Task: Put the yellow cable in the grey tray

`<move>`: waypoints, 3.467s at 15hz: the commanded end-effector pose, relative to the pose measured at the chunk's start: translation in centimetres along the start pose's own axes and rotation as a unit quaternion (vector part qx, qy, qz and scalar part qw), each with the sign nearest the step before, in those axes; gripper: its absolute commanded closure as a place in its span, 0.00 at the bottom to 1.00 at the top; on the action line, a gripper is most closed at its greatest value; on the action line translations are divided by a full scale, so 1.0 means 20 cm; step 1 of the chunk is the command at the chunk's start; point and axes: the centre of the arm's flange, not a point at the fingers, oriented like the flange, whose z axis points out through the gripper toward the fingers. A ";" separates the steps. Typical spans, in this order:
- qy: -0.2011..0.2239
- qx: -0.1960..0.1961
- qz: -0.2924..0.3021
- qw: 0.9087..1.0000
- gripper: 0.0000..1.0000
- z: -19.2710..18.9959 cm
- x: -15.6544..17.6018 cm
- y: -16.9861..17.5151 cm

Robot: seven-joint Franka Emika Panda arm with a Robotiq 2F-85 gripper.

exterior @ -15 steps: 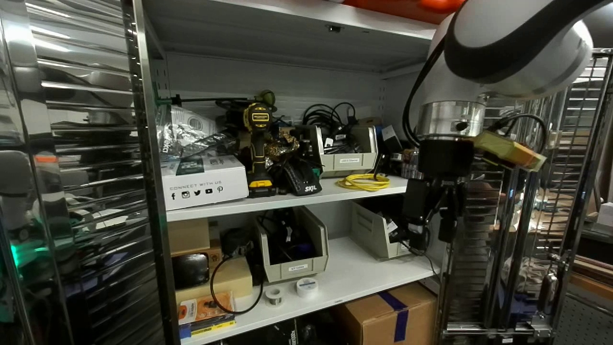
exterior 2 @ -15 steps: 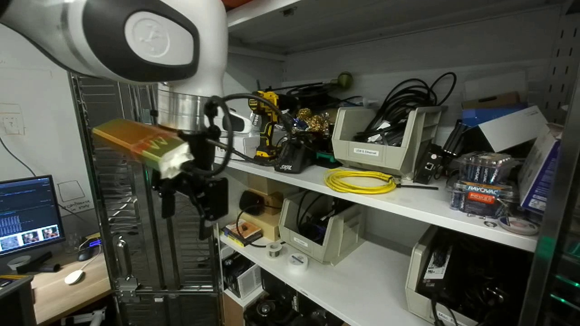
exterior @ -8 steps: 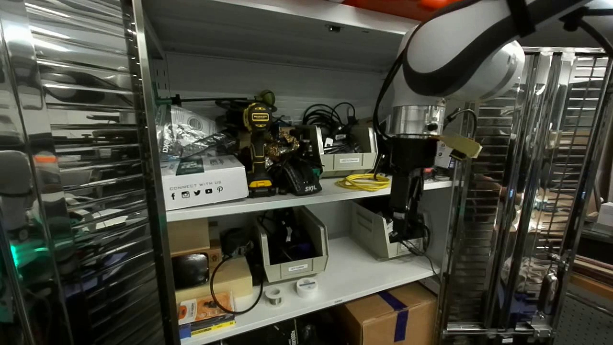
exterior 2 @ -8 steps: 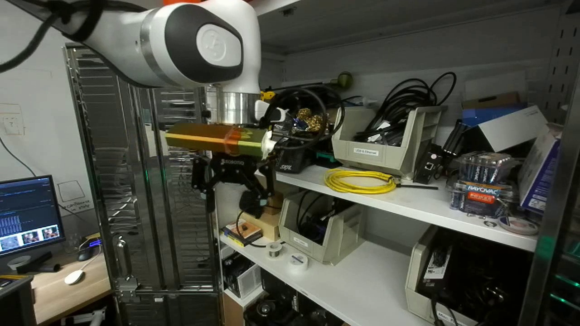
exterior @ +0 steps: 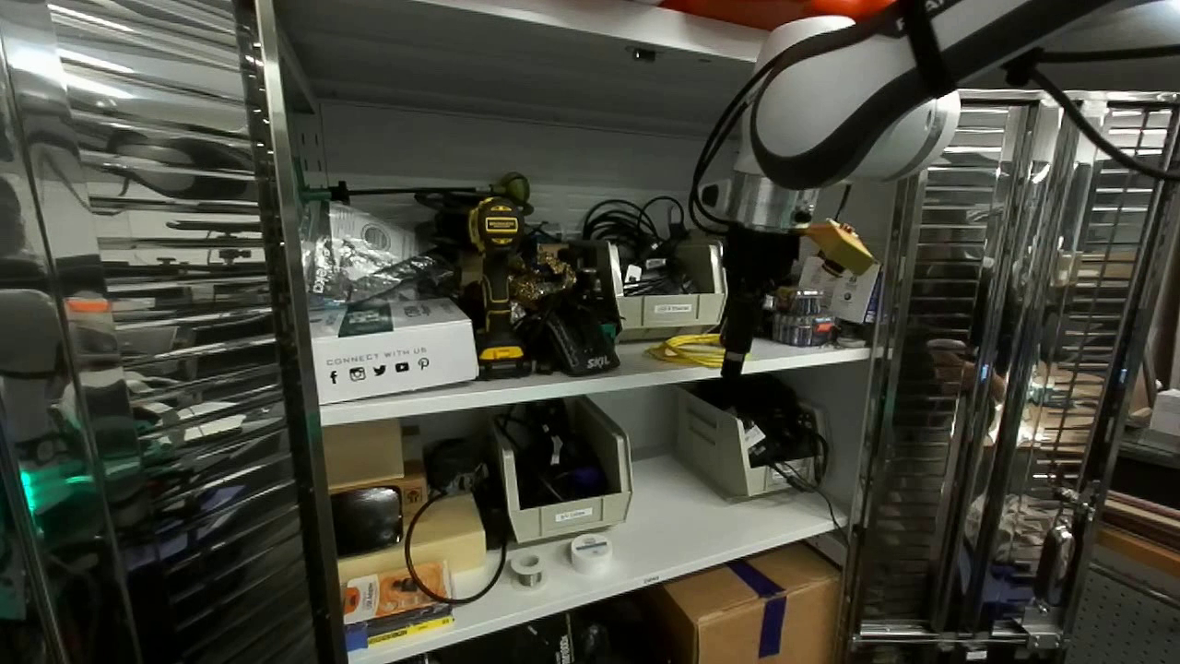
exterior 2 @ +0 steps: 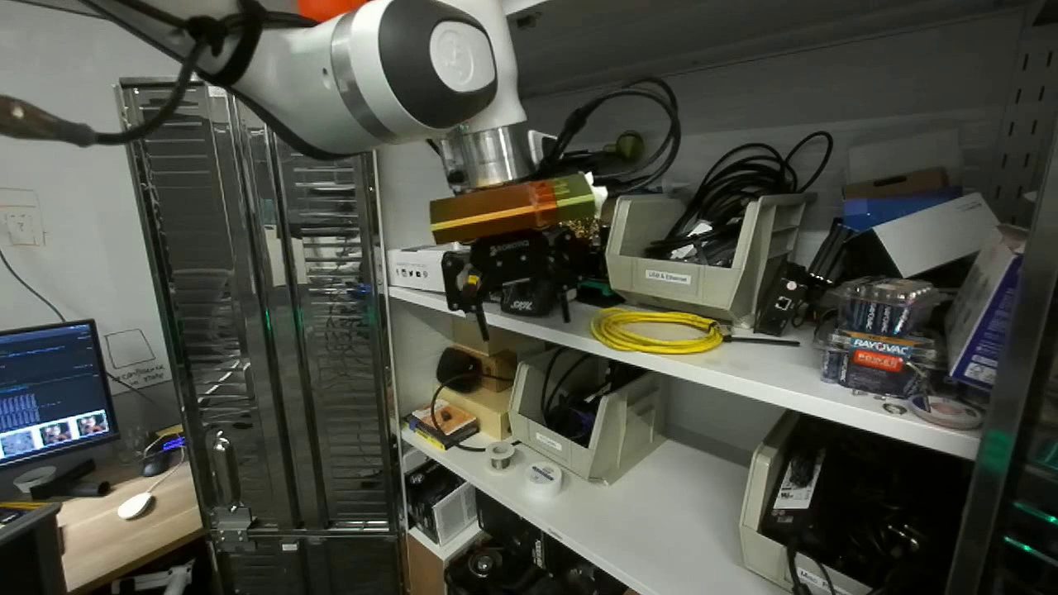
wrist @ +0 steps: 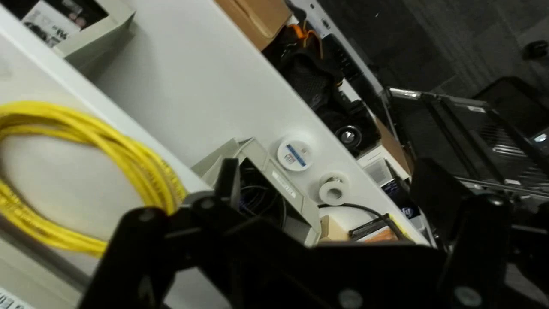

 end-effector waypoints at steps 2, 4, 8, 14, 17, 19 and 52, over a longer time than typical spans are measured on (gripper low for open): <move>0.046 -0.023 -0.006 0.999 0.00 0.05 0.09 0.32; 0.048 -0.026 0.000 0.999 0.00 0.10 0.10 0.40; 0.043 -0.015 0.018 0.999 0.00 0.20 0.17 0.49; 0.036 -0.010 0.008 0.999 0.27 0.28 0.23 0.51; 0.028 0.001 0.009 1.000 0.51 0.27 0.21 0.49; 0.023 0.005 0.008 1.000 0.65 0.23 0.20 0.48; 0.315 -0.349 0.048 0.882 0.91 -0.37 0.16 0.24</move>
